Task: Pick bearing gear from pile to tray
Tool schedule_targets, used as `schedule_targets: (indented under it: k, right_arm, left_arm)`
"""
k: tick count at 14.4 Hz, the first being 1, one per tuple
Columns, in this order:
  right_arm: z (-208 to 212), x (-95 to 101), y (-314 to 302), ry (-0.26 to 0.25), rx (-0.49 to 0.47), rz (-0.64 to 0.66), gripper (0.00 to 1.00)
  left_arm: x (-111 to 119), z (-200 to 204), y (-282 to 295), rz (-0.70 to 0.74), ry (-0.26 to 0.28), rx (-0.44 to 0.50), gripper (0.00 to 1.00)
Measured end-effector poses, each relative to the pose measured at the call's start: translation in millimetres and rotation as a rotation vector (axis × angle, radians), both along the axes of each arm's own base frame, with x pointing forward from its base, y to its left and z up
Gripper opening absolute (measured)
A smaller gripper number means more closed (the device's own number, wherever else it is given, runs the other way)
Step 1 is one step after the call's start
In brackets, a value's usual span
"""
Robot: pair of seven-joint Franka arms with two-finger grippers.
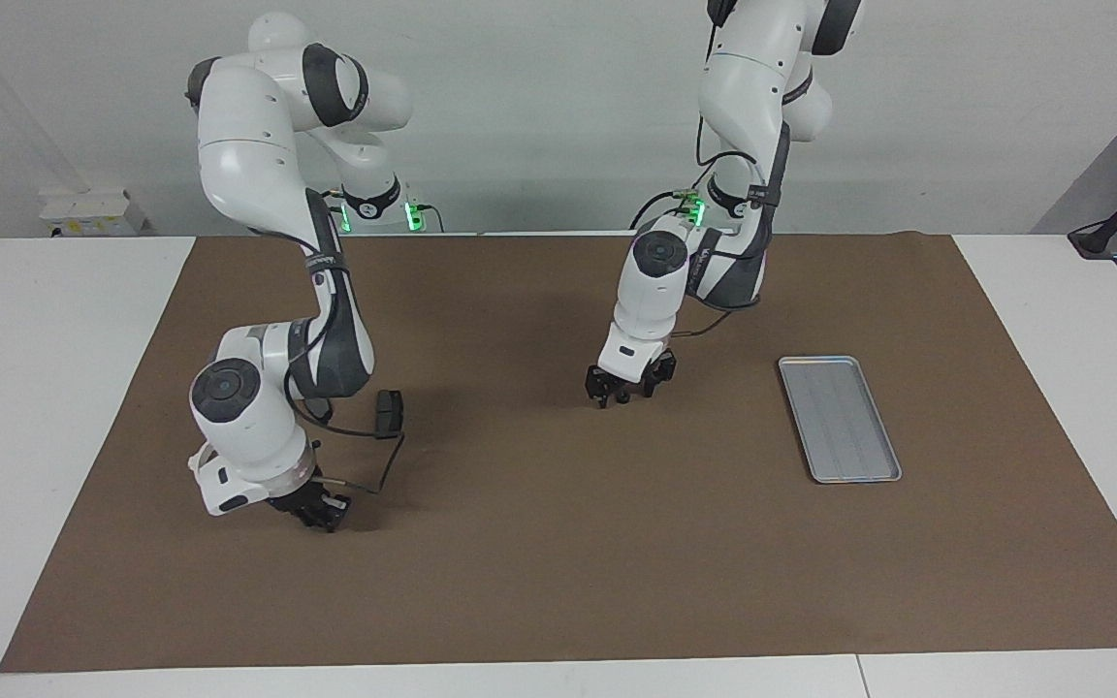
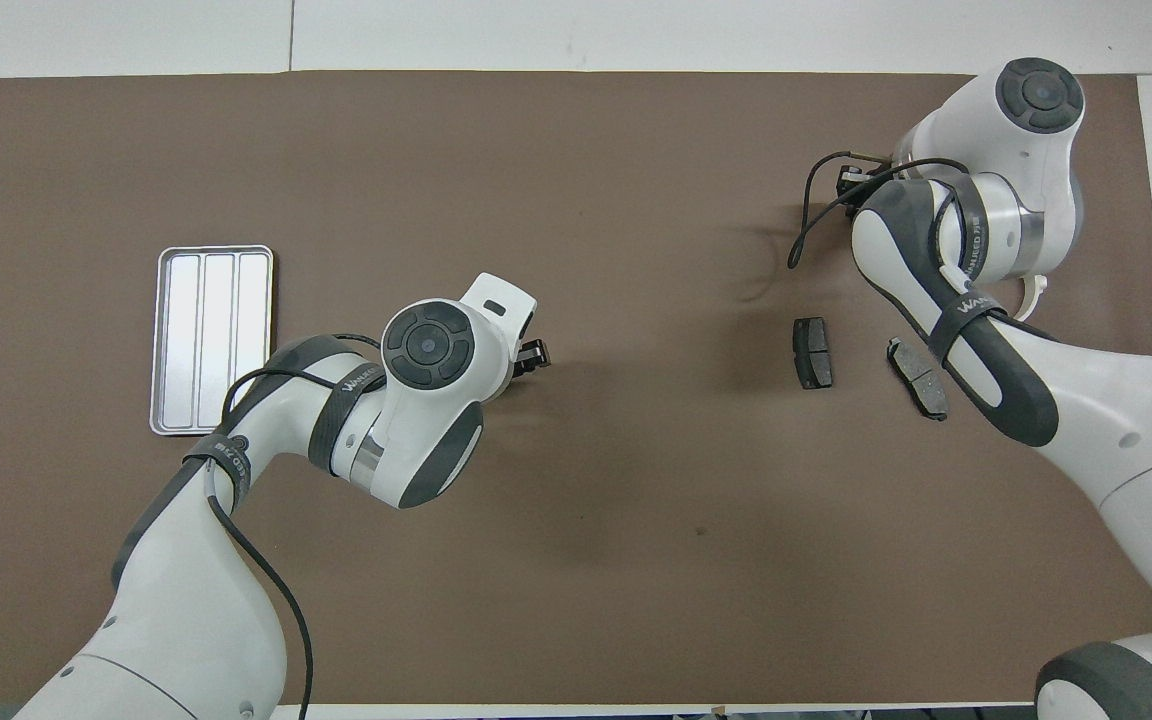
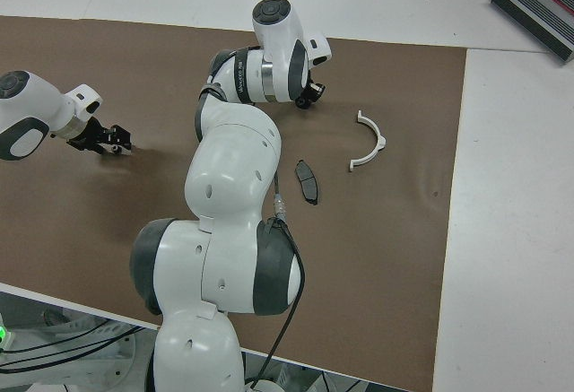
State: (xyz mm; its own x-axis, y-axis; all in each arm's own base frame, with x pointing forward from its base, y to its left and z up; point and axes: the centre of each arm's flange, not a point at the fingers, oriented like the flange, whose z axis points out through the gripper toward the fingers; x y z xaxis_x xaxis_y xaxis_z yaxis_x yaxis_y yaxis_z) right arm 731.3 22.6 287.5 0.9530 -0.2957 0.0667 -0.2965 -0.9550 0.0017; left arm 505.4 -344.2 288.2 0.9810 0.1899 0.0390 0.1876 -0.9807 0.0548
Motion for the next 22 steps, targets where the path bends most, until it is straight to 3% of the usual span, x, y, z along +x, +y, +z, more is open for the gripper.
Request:
schedule_targets:
  k: [1,2,4,6,8,11,14,18,20,22]
  right_arm:
    - [0,-1.3,-1,0.022,-0.003,-0.001,0.35]
    - [3,-2.8,-2,0.053,-0.007,0.000,0.35]
    - [28,-4.6,-3,0.112,-0.018,0.021,0.35]
    - [79,-12.0,4,0.142,-0.024,0.037,0.35]
    - [133,-28.5,24,0.157,-0.036,0.062,0.35]
    - [192,-56.3,66,0.169,-0.049,0.092,0.35]
    - [223,-81.6,106,0.196,-0.018,-0.043,0.35]
    - [229,-105.6,190,0.195,0.007,-0.300,0.35]
    - [231,-118.7,243,0.154,0.035,-0.395,0.35]
    - [223,-136.9,306,0.116,0.064,-0.450,0.35]
  left_arm:
    - [-1,0,-2,-0.002,0.000,-0.001,0.90]
    - [-2,1,-3,-0.004,-0.001,-0.001,0.81]
    - [-3,2,-4,-0.007,-0.003,-0.002,0.77]
    - [-2,7,-3,-0.005,-0.009,-0.005,0.48]
    - [-1,8,-3,-0.004,-0.011,-0.005,0.26]
    - [2,10,0,-0.005,-0.016,-0.006,0.24]
    - [34,35,44,-0.036,-0.013,0.015,0.24]
    - [83,127,212,-0.130,0.043,0.061,0.24]
    - [89,152,314,-0.179,0.047,0.062,0.24]
    - [86,152,381,-0.202,0.048,0.060,0.24]
